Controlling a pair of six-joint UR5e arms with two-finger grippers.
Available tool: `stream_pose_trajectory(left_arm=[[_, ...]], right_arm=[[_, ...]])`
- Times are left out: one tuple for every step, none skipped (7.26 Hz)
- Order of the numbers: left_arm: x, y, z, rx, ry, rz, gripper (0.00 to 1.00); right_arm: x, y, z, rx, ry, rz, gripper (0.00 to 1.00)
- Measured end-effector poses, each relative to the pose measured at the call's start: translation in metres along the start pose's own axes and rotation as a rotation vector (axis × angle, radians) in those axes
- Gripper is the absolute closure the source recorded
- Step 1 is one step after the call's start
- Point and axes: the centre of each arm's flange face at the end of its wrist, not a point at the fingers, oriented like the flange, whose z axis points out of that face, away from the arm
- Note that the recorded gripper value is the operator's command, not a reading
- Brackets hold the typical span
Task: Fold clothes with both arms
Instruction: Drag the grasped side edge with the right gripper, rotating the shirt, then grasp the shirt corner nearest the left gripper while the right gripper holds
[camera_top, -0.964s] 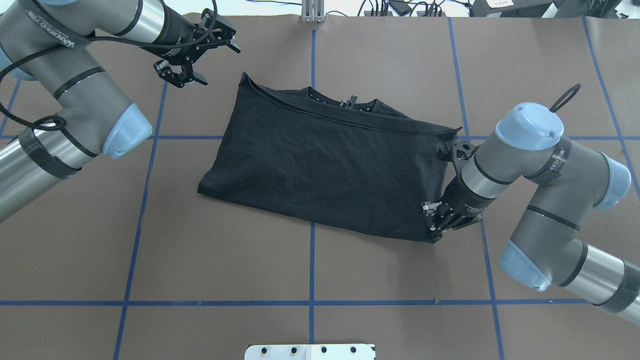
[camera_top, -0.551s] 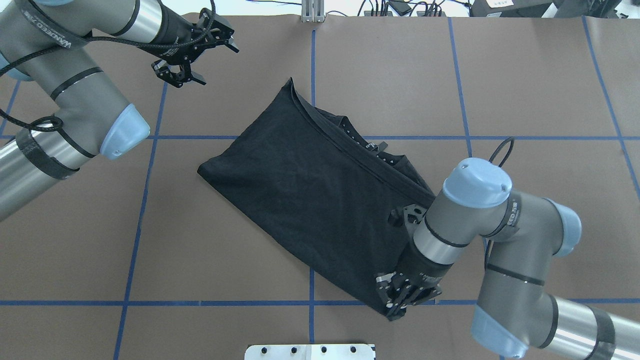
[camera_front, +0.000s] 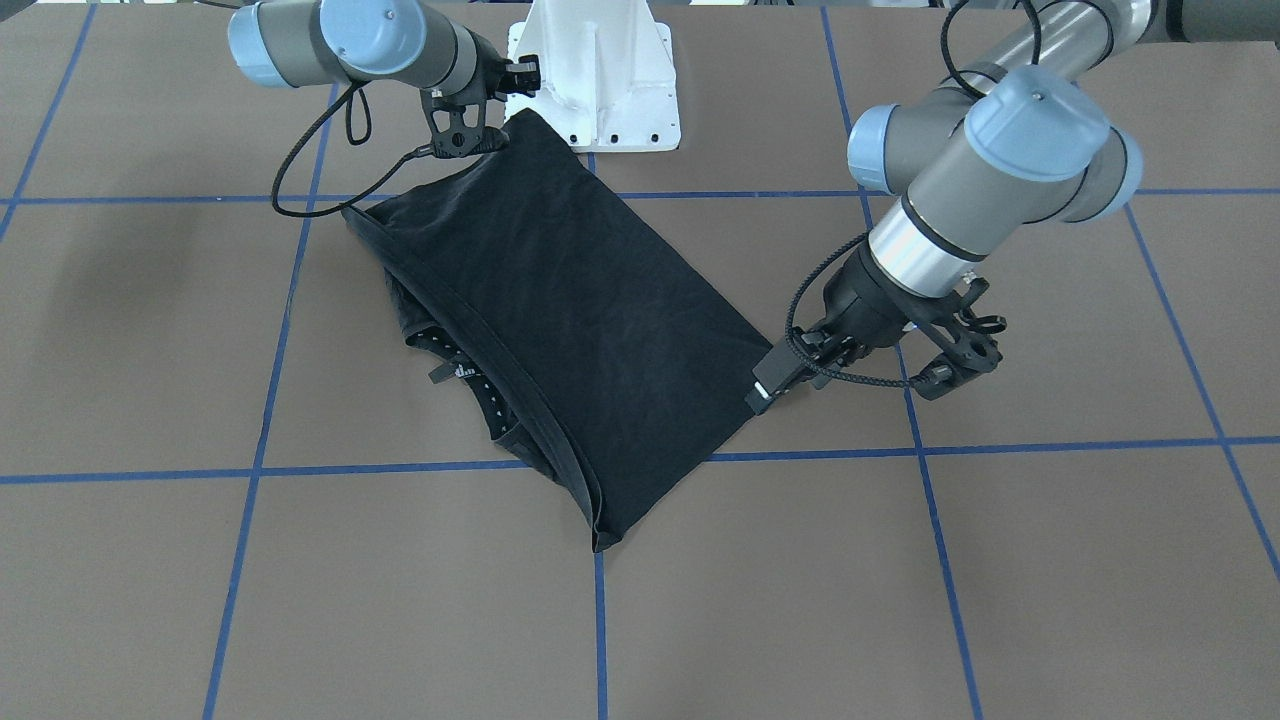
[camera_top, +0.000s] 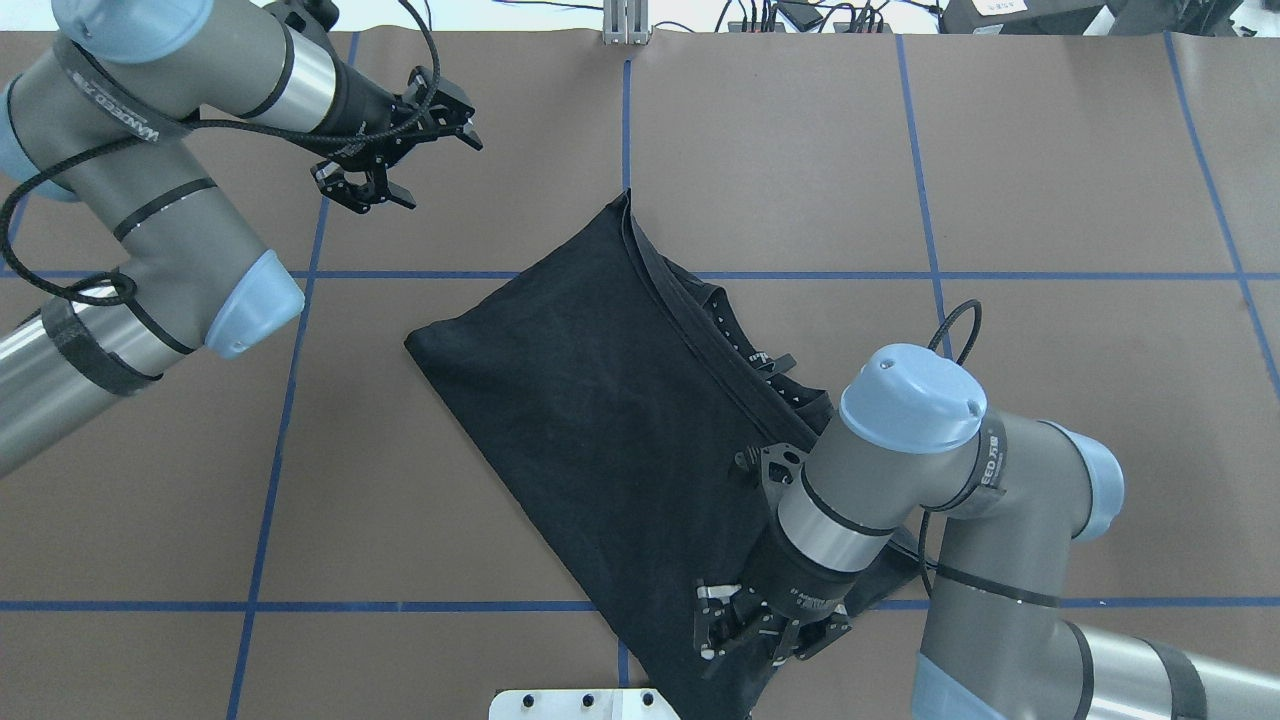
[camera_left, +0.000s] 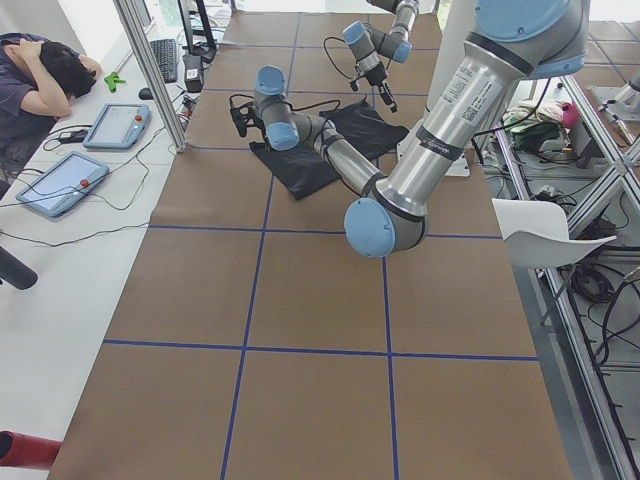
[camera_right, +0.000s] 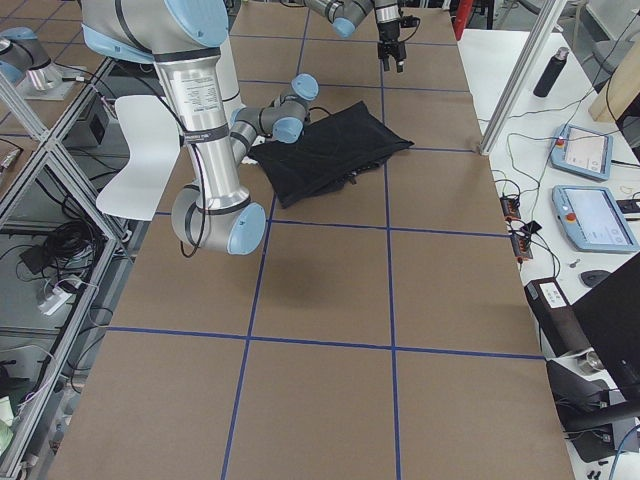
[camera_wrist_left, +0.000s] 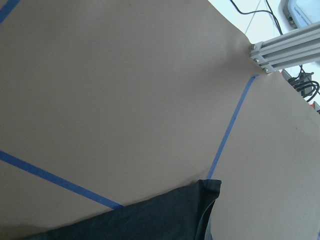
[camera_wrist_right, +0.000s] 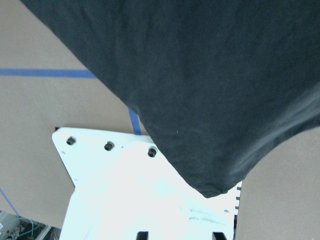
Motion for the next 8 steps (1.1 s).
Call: stream_pose_trajectory(left_arm=[[-0.011,0.029,0.018,-0.021,-0.016,0.021,0.00],[-0.027,0.050,0.033,-0.029,-0.037,0.032,0.01],[-0.046,0.059,0.045,-0.016,-0.062,0.032,0.01],[-0.065,0.062,0.056,0.006,-0.090,0.028,0.02],[-0.081,0.059,0.065,0.022,-0.117,0.022,0.04],[-0.093,0.053,0.075,0.043,-0.143,0.014,0.06],[-0.103,0.045,0.086,0.069,-0.170,0.006,0.09],[-0.112,0.038,0.098,0.092,-0.195,-0.001,0.13]], right_arm=[[0.006,-0.021,-0.034,0.066,-0.024,0.025,0.00],[0.013,-0.039,-0.069,0.132,-0.048,0.051,0.00],[0.021,-0.054,-0.099,0.188,-0.066,0.074,0.00],[0.027,-0.064,-0.120,0.233,-0.078,0.091,0.00],[0.030,-0.070,-0.133,0.266,-0.084,0.100,0.00],[0.031,-0.074,-0.141,0.288,-0.088,0.103,0.00],[0.032,-0.075,-0.146,0.300,-0.091,0.106,0.00],[0.033,-0.077,-0.149,0.307,-0.092,0.108,0.00]])
